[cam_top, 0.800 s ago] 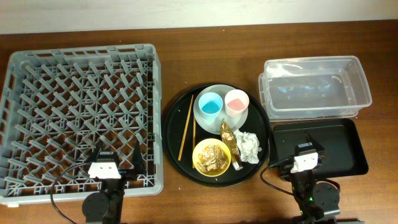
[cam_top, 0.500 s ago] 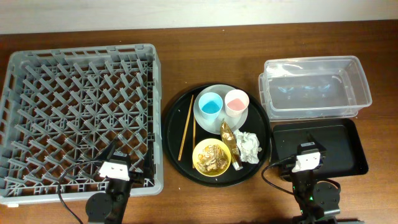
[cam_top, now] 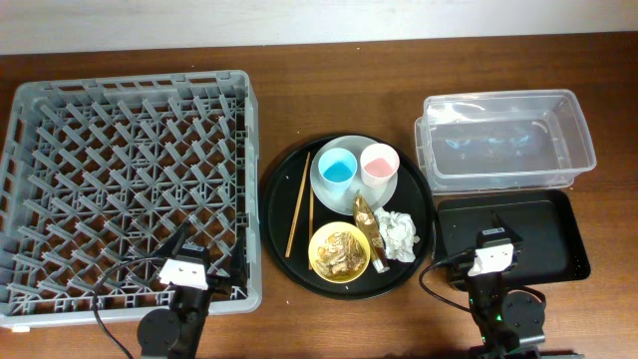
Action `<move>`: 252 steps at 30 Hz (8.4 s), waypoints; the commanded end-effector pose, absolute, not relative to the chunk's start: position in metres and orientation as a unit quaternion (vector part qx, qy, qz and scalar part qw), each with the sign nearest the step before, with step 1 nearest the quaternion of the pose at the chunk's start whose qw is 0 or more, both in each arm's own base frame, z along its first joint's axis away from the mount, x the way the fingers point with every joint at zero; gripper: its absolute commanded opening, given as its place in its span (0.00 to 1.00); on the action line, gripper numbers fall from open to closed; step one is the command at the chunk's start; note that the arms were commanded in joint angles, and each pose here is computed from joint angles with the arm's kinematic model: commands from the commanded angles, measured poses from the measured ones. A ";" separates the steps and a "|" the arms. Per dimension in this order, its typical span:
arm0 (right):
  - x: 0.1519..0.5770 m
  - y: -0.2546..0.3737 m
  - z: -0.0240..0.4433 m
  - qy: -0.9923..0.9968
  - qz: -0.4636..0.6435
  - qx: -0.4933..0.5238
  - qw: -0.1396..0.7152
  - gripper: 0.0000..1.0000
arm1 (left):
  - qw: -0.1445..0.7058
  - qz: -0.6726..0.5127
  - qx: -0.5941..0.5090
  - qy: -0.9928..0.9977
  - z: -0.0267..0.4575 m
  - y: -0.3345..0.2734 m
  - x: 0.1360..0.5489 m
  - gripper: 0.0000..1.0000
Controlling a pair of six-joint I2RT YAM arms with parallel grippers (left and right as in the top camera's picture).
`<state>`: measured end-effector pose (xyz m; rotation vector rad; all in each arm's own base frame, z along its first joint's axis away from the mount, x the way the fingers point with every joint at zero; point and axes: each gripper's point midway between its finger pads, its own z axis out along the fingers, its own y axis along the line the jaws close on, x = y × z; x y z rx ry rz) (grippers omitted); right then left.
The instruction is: Sort waste into correct bins and load items into the dishwasher rack
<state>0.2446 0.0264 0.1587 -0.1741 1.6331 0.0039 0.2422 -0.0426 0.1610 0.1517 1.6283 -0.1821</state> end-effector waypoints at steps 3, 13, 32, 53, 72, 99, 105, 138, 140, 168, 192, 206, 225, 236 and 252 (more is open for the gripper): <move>0.245 0.022 0.153 0.735 -0.003 -0.066 0.675 0.99 | 0.678 -0.085 0.085 0.725 0.160 -0.048 0.241 1.00; 0.245 0.022 0.153 0.735 -0.003 -0.066 0.675 0.99 | 0.678 -0.085 0.084 0.725 0.160 -0.048 0.241 0.99; 0.245 0.022 0.153 0.735 -0.003 -0.066 0.675 0.99 | 0.551 -0.136 0.201 0.798 0.419 -0.083 0.220 0.99; 0.245 0.022 0.153 0.735 -0.003 -0.066 0.675 0.99 | 0.198 -0.230 0.188 0.934 0.222 -0.158 0.302 0.70; 0.245 0.022 0.153 0.735 -0.003 -0.066 0.675 0.99 | 0.065 -0.067 0.106 0.990 0.059 -0.178 0.310 0.29; 0.245 0.022 0.153 0.735 -0.003 -0.066 0.675 0.99 | 0.159 0.011 0.120 0.980 -0.011 -0.182 0.339 0.18; 0.245 0.022 0.153 0.735 -0.003 -0.066 0.675 0.99 | 0.158 0.010 0.121 0.980 -0.011 -0.184 0.341 0.00; 0.245 0.022 0.153 0.735 -0.003 -0.066 0.675 0.99 | 0.188 0.039 -0.005 0.981 0.095 -0.063 0.373 0.58; 0.245 0.022 0.153 0.735 -0.003 -0.066 0.675 0.99 | 0.192 0.036 -0.005 0.981 0.101 -0.064 0.376 0.59; 0.215 0.044 0.274 0.680 0.138 -0.027 0.719 0.99 | 0.220 -0.082 0.016 0.972 0.244 -0.073 0.253 0.99; 0.251 0.106 0.079 0.992 0.076 -0.028 0.095 0.58 | 0.220 -0.082 0.016 0.972 0.244 -0.073 0.253 0.99; 0.289 0.116 0.077 0.995 0.056 -0.045 0.069 0.04 | 0.220 -0.082 0.016 0.972 0.244 -0.073 0.253 0.99; 0.404 -0.082 0.179 0.944 0.003 0.223 0.244 0.99 | 0.220 -0.082 0.016 0.972 0.244 -0.073 0.253 0.99; 0.218 0.123 0.157 0.991 0.128 -0.018 0.047 0.27 | 0.220 -0.082 0.016 0.972 0.244 -0.073 0.253 0.99; 0.218 0.197 0.033 0.968 0.193 -0.145 0.068 0.11 | 0.217 -0.081 0.016 0.973 0.243 -0.073 0.253 1.00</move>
